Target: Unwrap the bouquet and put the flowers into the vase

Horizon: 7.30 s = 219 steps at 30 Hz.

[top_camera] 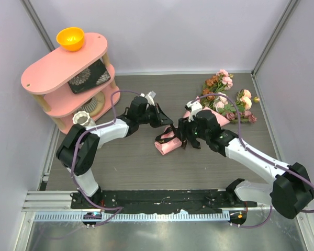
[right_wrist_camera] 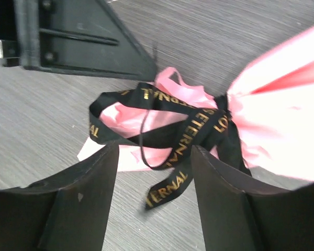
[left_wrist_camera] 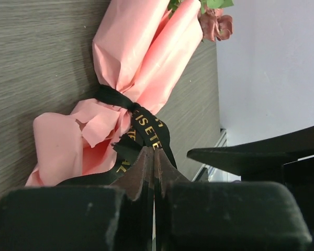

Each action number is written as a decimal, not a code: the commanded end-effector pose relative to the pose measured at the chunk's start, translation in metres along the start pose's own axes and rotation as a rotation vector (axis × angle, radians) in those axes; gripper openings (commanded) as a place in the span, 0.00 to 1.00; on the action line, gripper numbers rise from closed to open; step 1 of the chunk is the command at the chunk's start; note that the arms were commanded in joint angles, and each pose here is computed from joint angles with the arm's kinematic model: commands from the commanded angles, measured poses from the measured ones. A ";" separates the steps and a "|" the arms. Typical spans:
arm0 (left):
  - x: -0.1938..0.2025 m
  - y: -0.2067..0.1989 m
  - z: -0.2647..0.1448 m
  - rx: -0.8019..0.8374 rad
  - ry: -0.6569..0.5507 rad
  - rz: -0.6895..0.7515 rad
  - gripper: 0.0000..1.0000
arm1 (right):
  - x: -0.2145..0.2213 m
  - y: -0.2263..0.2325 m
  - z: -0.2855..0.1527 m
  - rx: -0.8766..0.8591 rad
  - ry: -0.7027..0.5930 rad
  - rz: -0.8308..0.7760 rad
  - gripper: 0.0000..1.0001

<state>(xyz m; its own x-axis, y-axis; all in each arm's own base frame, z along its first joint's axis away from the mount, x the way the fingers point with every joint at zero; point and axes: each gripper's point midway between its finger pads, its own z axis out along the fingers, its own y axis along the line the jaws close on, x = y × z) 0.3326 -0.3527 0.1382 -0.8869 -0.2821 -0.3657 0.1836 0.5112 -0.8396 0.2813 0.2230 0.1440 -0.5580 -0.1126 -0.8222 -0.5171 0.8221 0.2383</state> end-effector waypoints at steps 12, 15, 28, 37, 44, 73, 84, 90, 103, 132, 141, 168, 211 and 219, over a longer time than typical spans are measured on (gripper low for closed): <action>-0.031 -0.034 -0.028 -0.012 -0.141 0.106 0.00 | 0.017 -0.048 -0.003 0.281 -0.005 0.266 0.59; -0.028 -0.035 -0.029 -0.015 -0.120 0.112 0.00 | 0.018 -0.053 -0.009 0.298 -0.036 0.268 0.51; 0.053 -0.042 -0.035 -0.080 0.112 0.439 0.63 | 0.013 -0.059 -0.012 0.167 -0.087 0.316 0.38; 0.067 -0.041 -0.030 -0.069 0.144 0.435 0.52 | 0.025 -0.033 0.002 -0.011 -0.031 0.322 0.40; 0.076 -0.050 -0.030 -0.026 0.152 0.420 0.62 | 0.039 -0.039 0.009 0.004 -0.017 0.323 0.53; 0.096 -0.055 -0.021 0.032 0.183 0.360 0.58 | -0.001 -0.007 -0.012 -0.131 -0.104 0.416 0.09; 0.084 -0.056 -0.009 0.002 0.192 0.463 0.44 | -0.018 0.006 -0.010 -0.200 -0.093 0.465 0.21; 0.072 -0.058 -0.022 0.000 0.084 0.451 0.43 | -0.035 0.019 0.004 -0.292 -0.078 0.505 0.52; 0.022 -0.068 -0.103 -0.063 -0.255 0.446 0.57 | -0.014 0.059 0.006 -0.427 0.018 0.508 0.65; 0.053 -0.061 -0.033 -0.021 0.106 0.442 0.55 | 0.025 -0.027 0.003 -0.083 -0.027 0.601 0.55; 0.051 -0.047 -0.022 -0.086 0.126 0.459 0.59 | 0.027 -0.023 0.000 -0.108 -0.012 0.540 0.25; 0.077 0.042 0.009 -0.267 0.186 0.414 0.14 | -0.122 0.006 -0.031 -0.260 -0.306 0.535 0.01; 0.055 -0.040 -0.044 -0.066 0.040 0.443 0.57 | 0.023 -0.049 -0.014 0.059 0.058 0.381 0.48; 0.056 -0.051 -0.057 -0.043 0.031 0.424 0.58 | 0.028 -0.047 0.007 0.011 0.060 0.365 0.45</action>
<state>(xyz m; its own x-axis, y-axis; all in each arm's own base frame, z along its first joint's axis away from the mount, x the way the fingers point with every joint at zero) 0.2514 -0.3457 0.1456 -0.7787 0.0305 -0.6266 0.4845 0.6637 -0.5698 0.2681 0.1740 0.0893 -0.8032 0.1632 -0.5729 -0.1952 0.8365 0.5120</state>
